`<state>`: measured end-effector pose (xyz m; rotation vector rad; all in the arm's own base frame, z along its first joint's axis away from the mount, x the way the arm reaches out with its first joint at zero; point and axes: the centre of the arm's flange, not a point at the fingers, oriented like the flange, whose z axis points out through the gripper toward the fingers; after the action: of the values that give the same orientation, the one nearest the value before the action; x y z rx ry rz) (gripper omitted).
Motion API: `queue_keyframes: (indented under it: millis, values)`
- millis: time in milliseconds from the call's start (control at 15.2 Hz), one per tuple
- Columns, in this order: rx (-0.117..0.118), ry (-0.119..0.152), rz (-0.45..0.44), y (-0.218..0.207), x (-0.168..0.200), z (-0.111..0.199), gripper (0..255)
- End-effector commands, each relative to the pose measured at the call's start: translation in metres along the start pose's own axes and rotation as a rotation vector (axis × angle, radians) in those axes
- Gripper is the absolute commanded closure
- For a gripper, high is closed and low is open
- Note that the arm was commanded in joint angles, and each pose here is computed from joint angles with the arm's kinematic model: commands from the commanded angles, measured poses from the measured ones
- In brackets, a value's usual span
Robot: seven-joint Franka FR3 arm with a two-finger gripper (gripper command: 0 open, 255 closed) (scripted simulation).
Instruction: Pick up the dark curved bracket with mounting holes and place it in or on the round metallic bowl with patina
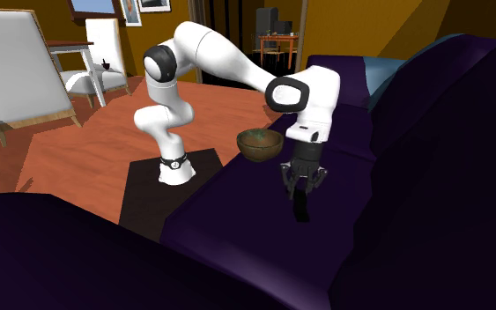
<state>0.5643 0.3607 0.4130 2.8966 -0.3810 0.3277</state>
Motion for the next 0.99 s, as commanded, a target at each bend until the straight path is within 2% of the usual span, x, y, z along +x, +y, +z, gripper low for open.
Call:
queue_keyframes:
  millis: [0,924]
  values:
    - [0.0,0.0,0.0,0.002,0.003,-0.01,255]
    - [0.0,0.0,0.0,0.014,0.021,-0.08,255]
